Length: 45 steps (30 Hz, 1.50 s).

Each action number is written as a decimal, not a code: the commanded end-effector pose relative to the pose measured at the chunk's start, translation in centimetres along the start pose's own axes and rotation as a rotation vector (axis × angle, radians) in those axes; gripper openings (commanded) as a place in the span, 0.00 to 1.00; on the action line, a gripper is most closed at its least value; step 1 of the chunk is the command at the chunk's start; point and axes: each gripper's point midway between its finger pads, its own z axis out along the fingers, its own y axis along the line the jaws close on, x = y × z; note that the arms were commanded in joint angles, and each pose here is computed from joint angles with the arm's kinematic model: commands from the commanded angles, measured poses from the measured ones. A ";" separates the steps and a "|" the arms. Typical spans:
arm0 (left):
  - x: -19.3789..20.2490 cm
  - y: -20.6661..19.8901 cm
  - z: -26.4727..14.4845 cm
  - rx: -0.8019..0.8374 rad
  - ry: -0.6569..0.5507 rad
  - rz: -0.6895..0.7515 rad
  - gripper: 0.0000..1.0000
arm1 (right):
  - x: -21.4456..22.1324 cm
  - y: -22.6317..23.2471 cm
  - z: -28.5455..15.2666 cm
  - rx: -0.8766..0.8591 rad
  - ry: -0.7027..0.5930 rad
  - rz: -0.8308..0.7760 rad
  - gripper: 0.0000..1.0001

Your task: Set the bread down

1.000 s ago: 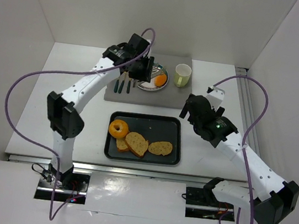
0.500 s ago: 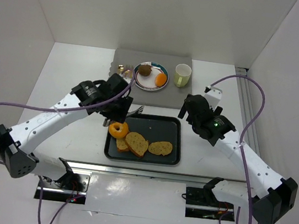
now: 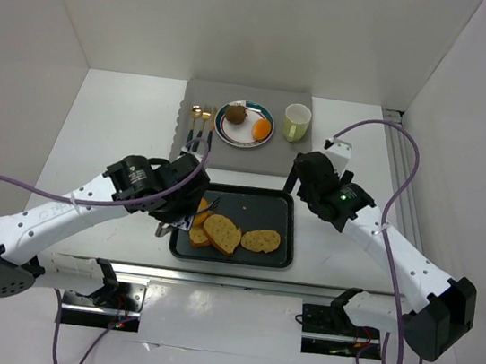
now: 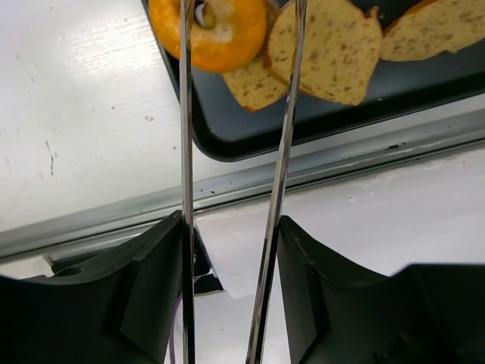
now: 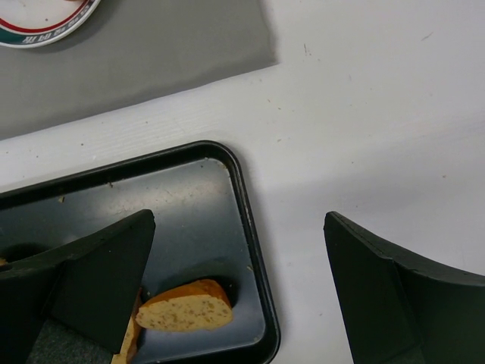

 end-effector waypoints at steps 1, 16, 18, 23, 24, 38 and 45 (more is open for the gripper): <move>0.8 1.0 0.2 -0.050 0.003 -0.068 0.61 | -1.8 1.2 0.0 -0.038 -0.044 0.033 1.00; 2.5 0.0 2.6 -0.053 0.083 -0.094 0.50 | -1.6 1.7 0.4 -0.045 -0.038 0.023 1.00; 2.6 -0.2 2.6 -0.046 0.089 -0.104 0.46 | -1.4 1.6 0.6 -0.045 -0.038 0.023 1.00; 1.8 0.0 1.7 -0.053 0.062 -0.107 0.25 | -1.0 1.8 0.9 -0.047 -0.027 0.018 1.00; 1.4 0.1 1.2 -0.056 0.052 -0.108 0.21 | -1.0 1.8 0.9 -0.047 -0.027 0.018 1.00; -2.1 -0.1 -2.3 -0.043 -0.063 -0.133 0.00 | -1.4 1.7 0.7 -0.050 -0.045 0.019 1.00; -9.7 -1.3 -3.0 -0.066 -0.302 -0.155 0.00 | -1.4 1.7 0.7 -0.050 -0.045 0.019 1.00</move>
